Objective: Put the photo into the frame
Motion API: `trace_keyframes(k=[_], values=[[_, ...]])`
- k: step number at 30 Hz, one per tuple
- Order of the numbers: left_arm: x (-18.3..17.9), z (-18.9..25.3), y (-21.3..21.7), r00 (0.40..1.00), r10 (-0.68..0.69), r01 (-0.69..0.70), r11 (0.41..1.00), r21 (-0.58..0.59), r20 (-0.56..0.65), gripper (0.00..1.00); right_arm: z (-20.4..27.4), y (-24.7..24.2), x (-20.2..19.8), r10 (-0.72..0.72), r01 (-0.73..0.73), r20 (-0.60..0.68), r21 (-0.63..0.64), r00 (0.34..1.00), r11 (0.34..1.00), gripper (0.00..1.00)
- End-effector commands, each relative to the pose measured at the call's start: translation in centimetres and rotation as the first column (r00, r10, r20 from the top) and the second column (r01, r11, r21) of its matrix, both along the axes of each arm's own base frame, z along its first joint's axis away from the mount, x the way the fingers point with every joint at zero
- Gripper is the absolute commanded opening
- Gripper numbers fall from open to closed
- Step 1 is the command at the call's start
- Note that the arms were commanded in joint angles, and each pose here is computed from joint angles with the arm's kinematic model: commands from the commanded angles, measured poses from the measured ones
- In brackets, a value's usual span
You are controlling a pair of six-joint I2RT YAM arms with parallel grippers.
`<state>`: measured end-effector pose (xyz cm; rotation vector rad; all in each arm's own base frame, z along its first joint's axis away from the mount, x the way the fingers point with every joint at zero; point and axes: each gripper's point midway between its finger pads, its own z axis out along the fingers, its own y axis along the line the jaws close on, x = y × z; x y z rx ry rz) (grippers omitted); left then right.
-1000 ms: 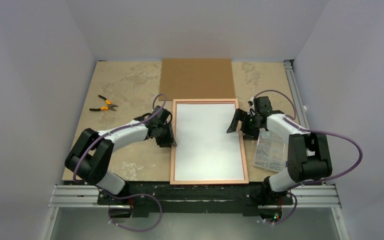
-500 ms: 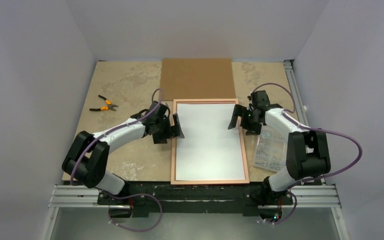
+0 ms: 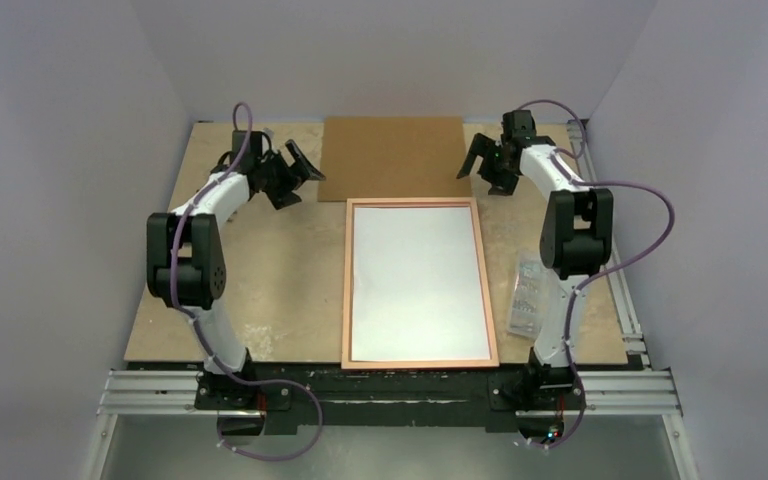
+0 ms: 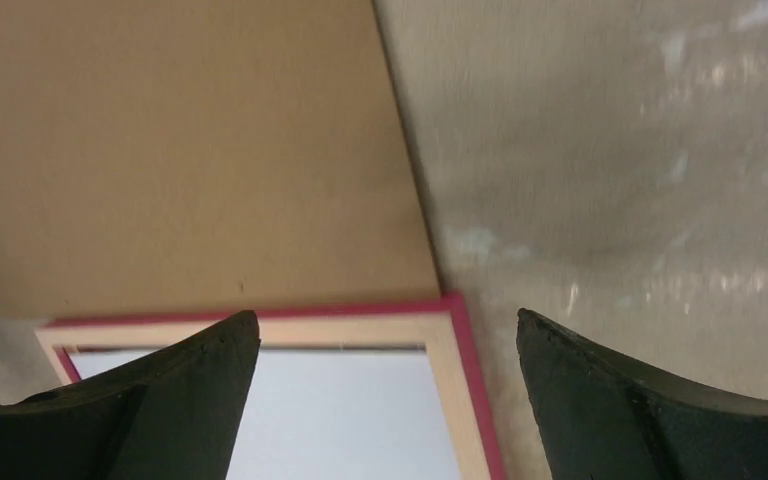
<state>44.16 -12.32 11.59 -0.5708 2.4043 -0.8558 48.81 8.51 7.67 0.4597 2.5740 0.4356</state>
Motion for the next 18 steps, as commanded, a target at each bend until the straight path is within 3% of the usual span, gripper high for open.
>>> trace_keyframes(k=[1, 5, 7, 9, 18], values=[[5.3, -0.2, 2.0, 1.0, 0.025, -0.025, 0.999, -0.022, 0.015, 0.92, -1.2, -0.5, 4.1, -0.048, 0.05, -0.028, 0.043, 0.998, 0.998, 0.98], [8.8, -1.5, 2.3, 0.999, 0.026, -0.026, 1.0, 0.001, -0.033, 0.93, -4.1, -1.2, 6.8, -0.079, 0.084, -0.065, 0.075, 0.995, 0.994, 0.98], [9.9, -2.3, 2.2, 0.998, 0.027, -0.027, 1.0, -0.011, -0.064, 0.99, -5.0, -1.2, 7.6, -0.085, 0.092, -0.075, 0.096, 0.994, 0.991, 0.97], [10.8, -3.1, 2.1, 0.995, 0.033, -0.035, 0.999, -0.019, -0.091, 1.0, -5.7, -0.9, 8.2, -0.088, 0.097, -0.086, 0.111, 0.992, 0.989, 0.97], [12.8, -5.9, 0.4, 0.988, 0.019, -0.033, 0.996, -0.087, -0.154, 1.0, -7.0, 3.4, 7.8, -0.012, 0.037, -0.123, 0.2, 0.992, 0.979, 0.95]])
